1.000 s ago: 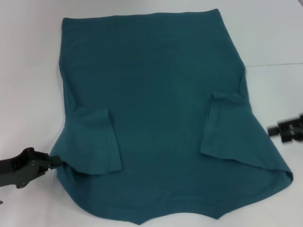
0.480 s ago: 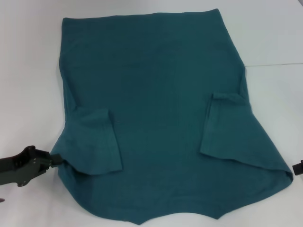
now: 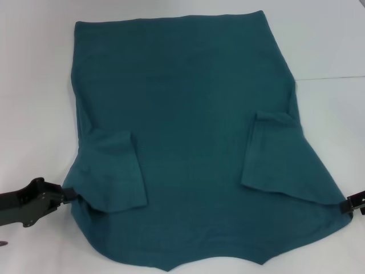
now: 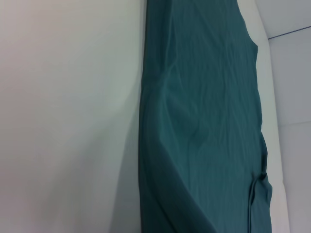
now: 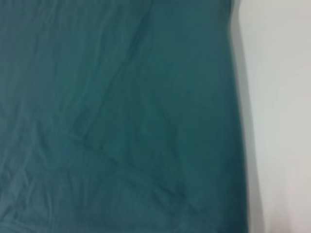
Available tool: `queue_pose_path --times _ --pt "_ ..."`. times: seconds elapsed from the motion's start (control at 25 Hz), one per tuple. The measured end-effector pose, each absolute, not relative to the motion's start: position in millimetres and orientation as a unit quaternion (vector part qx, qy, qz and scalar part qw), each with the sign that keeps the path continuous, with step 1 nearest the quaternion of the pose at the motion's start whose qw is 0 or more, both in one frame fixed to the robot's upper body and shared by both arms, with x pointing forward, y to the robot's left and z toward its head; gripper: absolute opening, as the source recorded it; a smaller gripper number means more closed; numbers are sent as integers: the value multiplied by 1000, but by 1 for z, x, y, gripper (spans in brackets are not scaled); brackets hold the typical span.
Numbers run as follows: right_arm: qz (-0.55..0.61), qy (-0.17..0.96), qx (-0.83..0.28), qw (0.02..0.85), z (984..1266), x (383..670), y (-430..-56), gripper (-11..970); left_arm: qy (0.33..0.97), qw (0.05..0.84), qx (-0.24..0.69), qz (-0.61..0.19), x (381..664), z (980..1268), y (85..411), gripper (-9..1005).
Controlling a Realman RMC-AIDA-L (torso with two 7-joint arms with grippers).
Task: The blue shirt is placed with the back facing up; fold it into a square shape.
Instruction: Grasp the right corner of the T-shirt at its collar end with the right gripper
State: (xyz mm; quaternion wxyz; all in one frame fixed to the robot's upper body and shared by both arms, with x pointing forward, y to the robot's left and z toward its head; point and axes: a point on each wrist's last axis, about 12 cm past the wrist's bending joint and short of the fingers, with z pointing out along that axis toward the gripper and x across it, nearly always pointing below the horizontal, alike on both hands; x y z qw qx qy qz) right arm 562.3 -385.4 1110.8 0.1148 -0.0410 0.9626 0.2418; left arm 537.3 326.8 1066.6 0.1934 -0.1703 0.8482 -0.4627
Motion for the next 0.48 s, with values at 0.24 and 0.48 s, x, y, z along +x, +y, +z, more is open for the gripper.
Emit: queue_pose_path --times 0.24,0.48 --pt "238 964 -45 113 1110 565 -381 682 849 194 -171 -462 537 1066 327 3" --pt "239 963 -47 112 1110 566 -379 682 848 194 -173 -462 537 1066 327 3"
